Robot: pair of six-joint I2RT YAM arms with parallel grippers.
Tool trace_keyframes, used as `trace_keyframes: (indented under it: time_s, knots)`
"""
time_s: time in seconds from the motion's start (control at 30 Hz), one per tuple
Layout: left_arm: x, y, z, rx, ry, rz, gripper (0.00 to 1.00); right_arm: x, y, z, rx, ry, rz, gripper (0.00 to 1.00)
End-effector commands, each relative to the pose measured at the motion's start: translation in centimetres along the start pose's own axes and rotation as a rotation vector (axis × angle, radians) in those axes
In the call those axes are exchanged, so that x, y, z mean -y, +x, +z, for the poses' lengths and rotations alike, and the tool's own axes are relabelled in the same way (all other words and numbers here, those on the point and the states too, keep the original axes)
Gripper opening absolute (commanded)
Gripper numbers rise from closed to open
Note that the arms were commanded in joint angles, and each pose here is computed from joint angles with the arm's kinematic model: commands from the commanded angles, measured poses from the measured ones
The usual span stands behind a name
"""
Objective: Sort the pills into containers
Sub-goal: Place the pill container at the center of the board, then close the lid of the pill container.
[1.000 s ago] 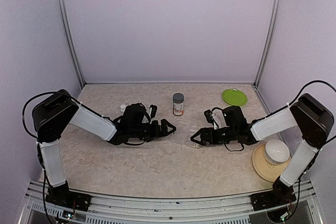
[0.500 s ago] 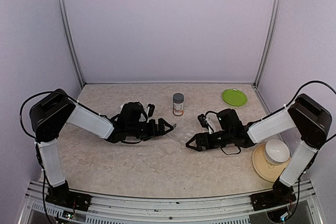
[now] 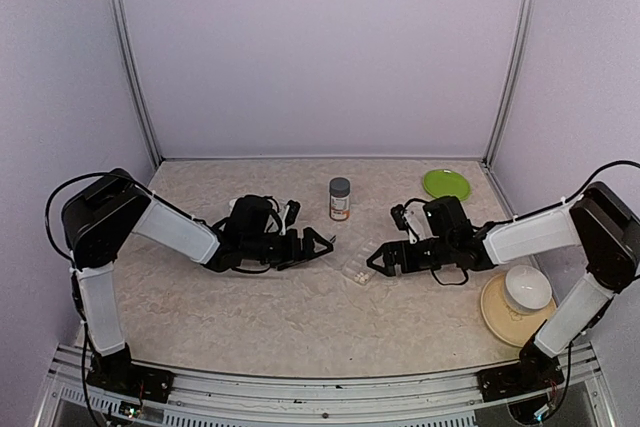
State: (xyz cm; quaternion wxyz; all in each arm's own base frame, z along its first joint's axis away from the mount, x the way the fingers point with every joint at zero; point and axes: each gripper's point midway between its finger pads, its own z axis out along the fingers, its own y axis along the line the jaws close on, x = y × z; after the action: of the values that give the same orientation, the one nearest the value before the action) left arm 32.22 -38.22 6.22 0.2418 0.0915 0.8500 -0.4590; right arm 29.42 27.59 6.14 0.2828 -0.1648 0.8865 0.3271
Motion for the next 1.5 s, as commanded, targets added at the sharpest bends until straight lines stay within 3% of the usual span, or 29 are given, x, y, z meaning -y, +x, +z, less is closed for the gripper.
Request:
trace_keyframes:
  time_s: [0.0,0.77,1.47]
  knots:
    - [1.3,-0.1,0.9,-0.008,0.057,0.033,0.98,0.8,-2.0,0.3,0.031,0.026,-0.034,1.00]
    - [4.4,0.1,1.0,-0.007,0.167,0.086,0.93,0.9,-3.1,1.6,0.048,-0.031,-0.039,1.00]
    - [1.6,-2.5,-0.2,0.116,0.043,0.089,0.94,2.1,-3.3,1.6,0.050,0.004,-0.025,0.99]
